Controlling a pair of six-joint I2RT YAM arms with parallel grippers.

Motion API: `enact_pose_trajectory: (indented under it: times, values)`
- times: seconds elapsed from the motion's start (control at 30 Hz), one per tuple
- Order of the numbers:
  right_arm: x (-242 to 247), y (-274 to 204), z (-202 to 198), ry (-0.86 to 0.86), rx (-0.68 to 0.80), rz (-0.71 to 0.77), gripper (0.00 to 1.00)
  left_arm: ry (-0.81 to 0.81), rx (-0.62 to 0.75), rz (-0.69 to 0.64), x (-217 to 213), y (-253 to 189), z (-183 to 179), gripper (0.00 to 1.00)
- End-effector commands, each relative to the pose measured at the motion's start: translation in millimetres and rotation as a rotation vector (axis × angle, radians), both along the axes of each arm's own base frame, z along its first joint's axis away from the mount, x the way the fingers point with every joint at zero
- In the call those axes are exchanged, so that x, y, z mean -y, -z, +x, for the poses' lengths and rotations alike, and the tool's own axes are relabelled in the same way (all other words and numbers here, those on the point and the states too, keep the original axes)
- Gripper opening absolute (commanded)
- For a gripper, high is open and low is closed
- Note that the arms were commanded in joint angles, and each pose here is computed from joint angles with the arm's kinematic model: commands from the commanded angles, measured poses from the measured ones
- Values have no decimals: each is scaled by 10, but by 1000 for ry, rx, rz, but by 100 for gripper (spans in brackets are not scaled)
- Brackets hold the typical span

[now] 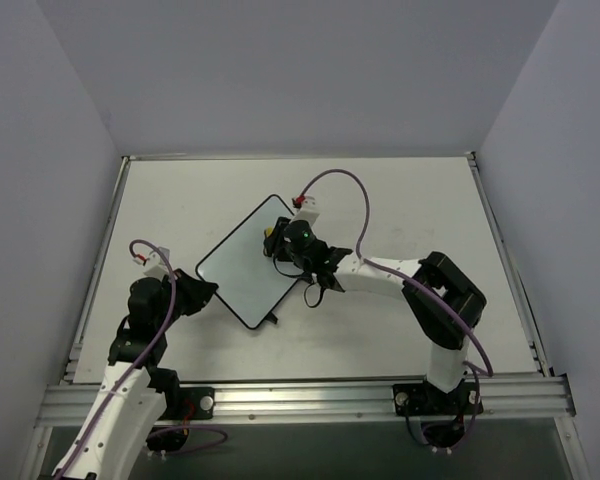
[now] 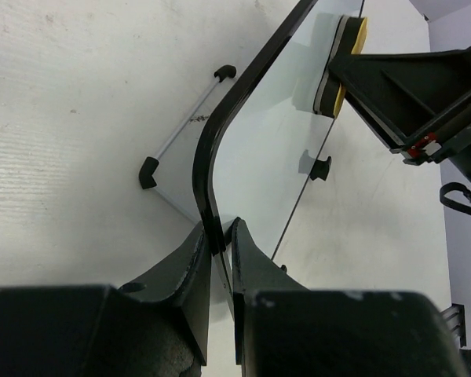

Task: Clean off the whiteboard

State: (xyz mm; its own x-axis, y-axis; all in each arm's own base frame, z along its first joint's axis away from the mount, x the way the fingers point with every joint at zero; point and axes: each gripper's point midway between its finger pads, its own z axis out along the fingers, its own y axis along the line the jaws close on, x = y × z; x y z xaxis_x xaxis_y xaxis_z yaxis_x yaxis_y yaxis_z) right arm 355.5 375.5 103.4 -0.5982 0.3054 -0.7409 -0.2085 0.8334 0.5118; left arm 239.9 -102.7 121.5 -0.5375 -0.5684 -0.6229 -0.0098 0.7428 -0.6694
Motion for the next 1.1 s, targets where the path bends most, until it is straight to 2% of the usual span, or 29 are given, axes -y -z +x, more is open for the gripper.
enact_pose_trajectory:
  times: [0.0, 0.13, 0.33, 0.53, 0.8, 1.07]
  values:
    - [-519, 270, -516, -175, -66, -88, 0, 44, -2, 36, 38, 9, -35, 2]
    - [-916, 219, -715, -247, -56, -85, 0, 43, -3, 38, 39, 14, -32, 2]
    - [-1013, 370, -820, -278, -78, -96, 0, 45, -3, 38, 44, 11, -29, 2]
    - [-579, 508, -557, -200, -133, -44, 0, 47, -2, 40, 47, 12, -31, 2]
    - [205, 708, -198, -48, -169, -52, 0, 49, -8, 42, 54, 27, -31, 2]
    - [791, 1039, -162, 48, -249, -31, 0, 44, -20, 48, 49, 46, -15, 2]
